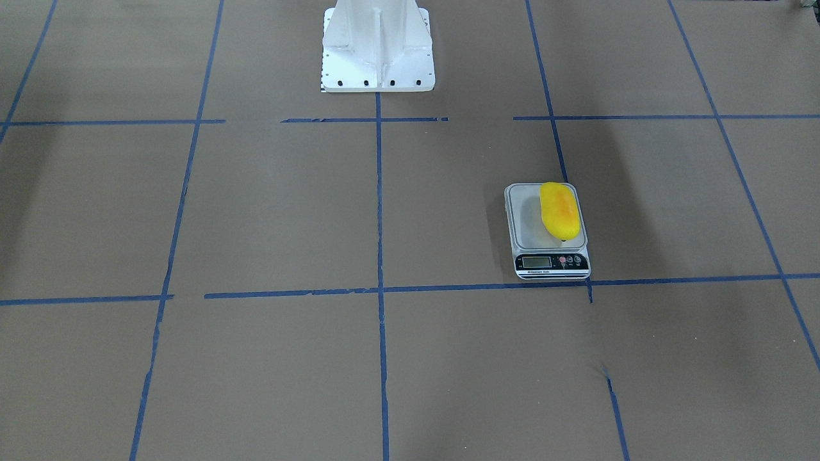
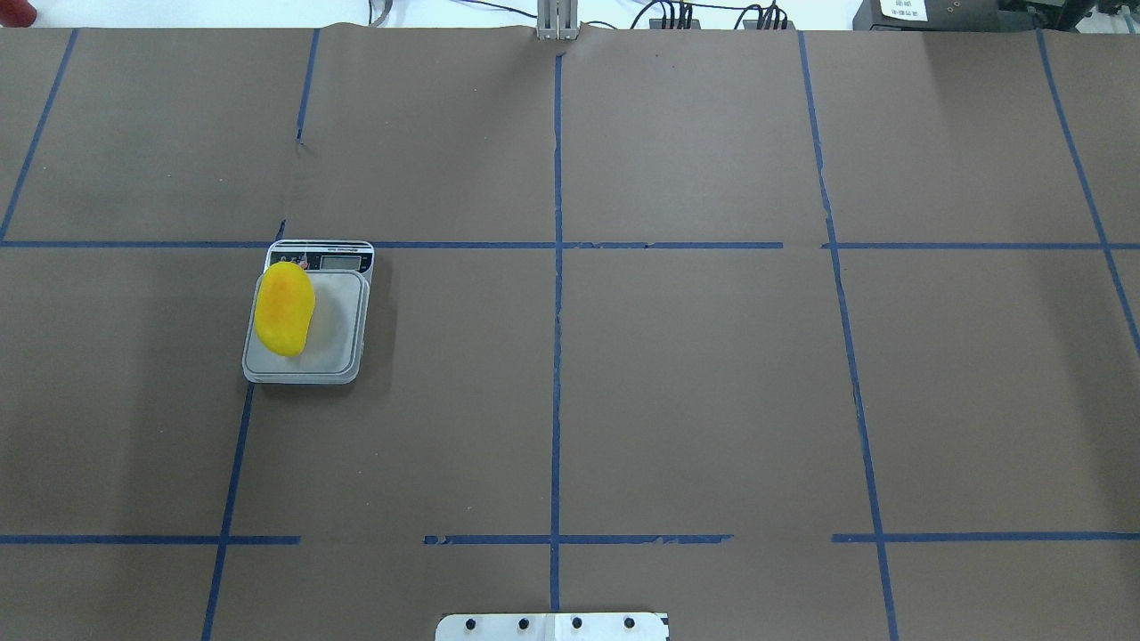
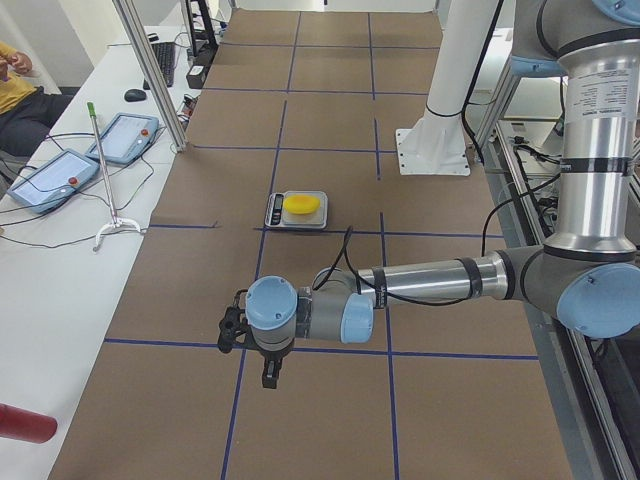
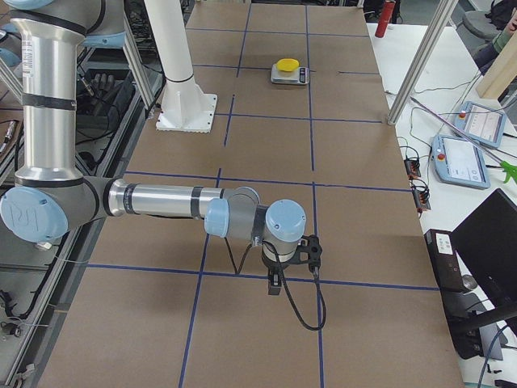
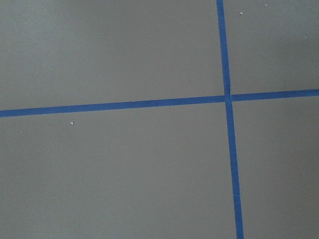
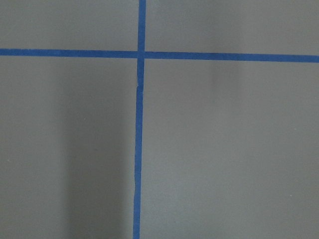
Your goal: Weigh mango
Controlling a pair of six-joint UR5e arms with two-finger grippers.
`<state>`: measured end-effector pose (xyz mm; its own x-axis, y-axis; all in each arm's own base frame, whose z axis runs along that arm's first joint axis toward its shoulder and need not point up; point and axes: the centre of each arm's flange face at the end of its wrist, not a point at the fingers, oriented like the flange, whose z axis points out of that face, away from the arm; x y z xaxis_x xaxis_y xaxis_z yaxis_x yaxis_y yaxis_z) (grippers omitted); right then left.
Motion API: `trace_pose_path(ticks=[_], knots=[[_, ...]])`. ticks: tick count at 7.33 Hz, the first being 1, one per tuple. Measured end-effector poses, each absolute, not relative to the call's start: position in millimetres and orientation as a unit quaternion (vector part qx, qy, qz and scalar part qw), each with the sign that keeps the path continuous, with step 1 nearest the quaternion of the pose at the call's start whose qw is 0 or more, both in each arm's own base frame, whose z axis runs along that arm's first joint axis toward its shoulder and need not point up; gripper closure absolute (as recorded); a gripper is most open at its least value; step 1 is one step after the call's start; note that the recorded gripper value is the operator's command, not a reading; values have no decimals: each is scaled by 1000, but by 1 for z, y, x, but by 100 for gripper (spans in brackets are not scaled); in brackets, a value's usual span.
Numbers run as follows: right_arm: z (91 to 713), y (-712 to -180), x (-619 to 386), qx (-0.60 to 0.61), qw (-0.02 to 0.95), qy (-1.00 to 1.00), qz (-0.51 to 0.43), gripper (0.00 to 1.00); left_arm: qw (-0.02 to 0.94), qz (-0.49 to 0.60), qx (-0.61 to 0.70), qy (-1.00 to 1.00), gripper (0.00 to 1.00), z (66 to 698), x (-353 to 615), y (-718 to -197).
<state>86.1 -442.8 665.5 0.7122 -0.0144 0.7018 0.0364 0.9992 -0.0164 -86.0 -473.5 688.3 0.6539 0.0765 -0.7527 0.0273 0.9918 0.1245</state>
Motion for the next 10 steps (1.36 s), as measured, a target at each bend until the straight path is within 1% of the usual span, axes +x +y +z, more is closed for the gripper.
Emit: trace_pose_path(ticks=[2,5,10], knots=[[665,-443,86,-14,925,-379,-14,0,902,6,63,427,0,677,-85,-476],[665,-443,86,-14,925,-379,-14,0,909,-17,38,415,0,639,-85,-480],[666,-443,86,-15,925,-379,-14,0,911,15,28,411,0,648,-86,-470]])
